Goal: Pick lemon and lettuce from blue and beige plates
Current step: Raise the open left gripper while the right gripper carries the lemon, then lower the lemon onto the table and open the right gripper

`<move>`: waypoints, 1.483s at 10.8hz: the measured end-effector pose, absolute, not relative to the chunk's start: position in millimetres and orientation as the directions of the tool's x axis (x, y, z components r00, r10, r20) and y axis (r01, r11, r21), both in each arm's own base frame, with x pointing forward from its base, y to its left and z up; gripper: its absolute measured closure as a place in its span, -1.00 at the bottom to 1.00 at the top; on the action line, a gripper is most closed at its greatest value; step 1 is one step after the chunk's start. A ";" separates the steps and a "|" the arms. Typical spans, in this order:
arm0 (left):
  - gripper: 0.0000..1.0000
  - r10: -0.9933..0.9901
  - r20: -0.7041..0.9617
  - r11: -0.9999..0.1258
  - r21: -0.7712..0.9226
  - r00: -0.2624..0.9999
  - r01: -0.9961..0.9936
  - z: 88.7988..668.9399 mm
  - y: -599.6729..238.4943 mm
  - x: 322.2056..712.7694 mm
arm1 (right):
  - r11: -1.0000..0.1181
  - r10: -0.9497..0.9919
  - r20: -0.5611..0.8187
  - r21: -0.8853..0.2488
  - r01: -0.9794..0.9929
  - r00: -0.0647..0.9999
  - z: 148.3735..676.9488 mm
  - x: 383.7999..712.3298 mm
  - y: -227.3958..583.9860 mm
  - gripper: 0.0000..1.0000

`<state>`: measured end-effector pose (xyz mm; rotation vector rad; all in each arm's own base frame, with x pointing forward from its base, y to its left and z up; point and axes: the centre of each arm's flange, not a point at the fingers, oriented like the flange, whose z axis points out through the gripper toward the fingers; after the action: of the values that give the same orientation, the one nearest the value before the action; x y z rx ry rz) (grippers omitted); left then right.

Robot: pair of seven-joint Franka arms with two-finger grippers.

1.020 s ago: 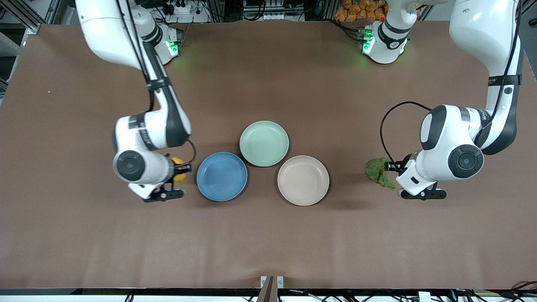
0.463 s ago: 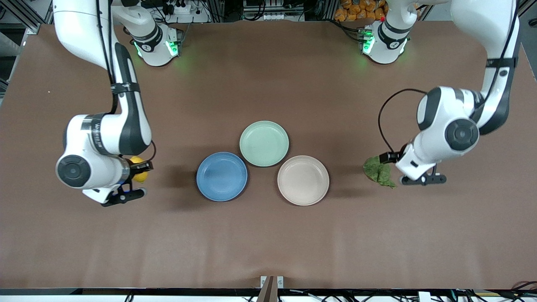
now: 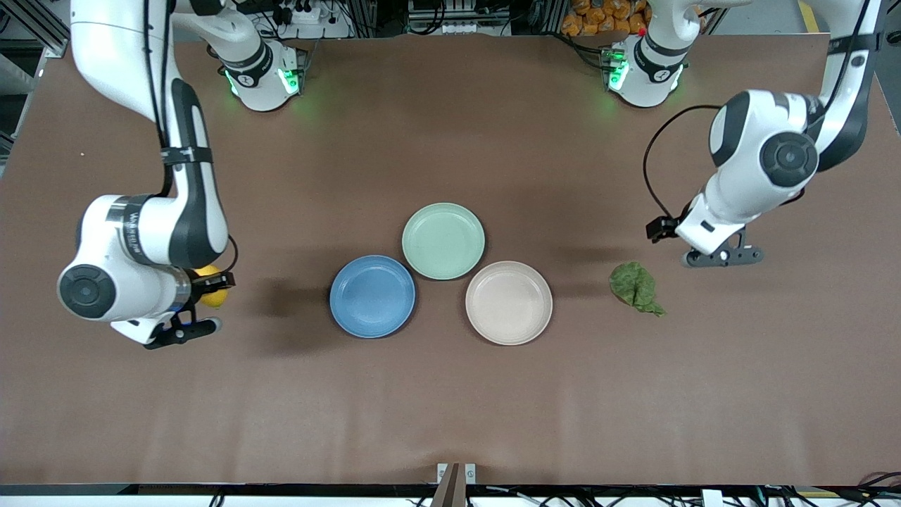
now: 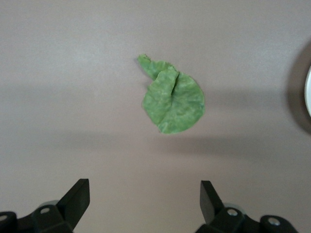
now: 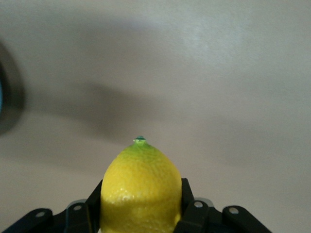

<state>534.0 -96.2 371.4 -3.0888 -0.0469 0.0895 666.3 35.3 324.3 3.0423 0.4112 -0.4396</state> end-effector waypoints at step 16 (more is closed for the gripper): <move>-1.00 0.000 0.143 -1.000 0.021 0.990 -0.003 615.9 -106.7 540.1 | -0.980 0.201 -0.023 -0.020 0.200 0.979 209.9 572.7 -32.0 -0.22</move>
<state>540.1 -106.7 615.9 -3.1549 0.0025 -0.2263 572.7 -32.0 209.9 3.1428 0.3184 -0.0398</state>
